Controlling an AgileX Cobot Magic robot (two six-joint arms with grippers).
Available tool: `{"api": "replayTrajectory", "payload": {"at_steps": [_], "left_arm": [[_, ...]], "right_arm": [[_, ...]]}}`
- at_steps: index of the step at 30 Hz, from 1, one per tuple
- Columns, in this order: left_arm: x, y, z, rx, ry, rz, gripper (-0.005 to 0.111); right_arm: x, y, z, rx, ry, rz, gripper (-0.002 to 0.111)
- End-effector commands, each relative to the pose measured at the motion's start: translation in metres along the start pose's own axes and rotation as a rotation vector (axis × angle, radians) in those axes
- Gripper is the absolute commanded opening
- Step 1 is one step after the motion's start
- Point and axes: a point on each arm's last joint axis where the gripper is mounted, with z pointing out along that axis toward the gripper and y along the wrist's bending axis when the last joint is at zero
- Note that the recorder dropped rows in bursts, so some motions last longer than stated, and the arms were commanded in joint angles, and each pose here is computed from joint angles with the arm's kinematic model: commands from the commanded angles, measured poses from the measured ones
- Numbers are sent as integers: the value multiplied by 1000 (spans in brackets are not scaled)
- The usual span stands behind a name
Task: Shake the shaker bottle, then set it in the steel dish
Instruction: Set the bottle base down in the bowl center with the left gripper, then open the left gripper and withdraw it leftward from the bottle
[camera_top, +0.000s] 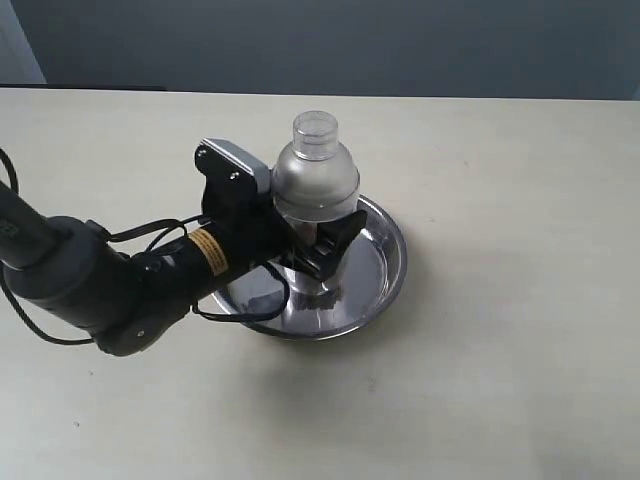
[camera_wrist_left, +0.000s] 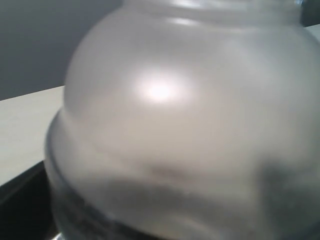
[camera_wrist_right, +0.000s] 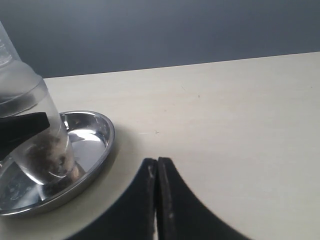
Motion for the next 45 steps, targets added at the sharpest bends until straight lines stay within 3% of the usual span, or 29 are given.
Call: {"api": "replayTrajectory", "payload": {"at_steps": [1,6,9,12,19,34,45], "left_arm": [[0,0,-1,-9,-12,-6,105],[-1,-4,-2,33,-34,8,105],[4,-8,-6,77,-11,113,105],[7,-10,-10,92,5,128,105],[12,0,-18,-34,28,69,105],[-2,-4,-37,-40,11,69,105],[-10,-11,-78,-47,32,76,105]], "right_arm": [[-1,0,0,0,-12,-11,-1],[-1,0,0,0,-12,-9,-1],[-1,0,0,0,-12,-9,-1],[-1,0,0,0,-12,-9,-1],[-1,0,0,0,-12,-9,-1],[-1,0,0,0,-12,-9,-1],[-1,0,0,0,-12,-9,-1]]}}
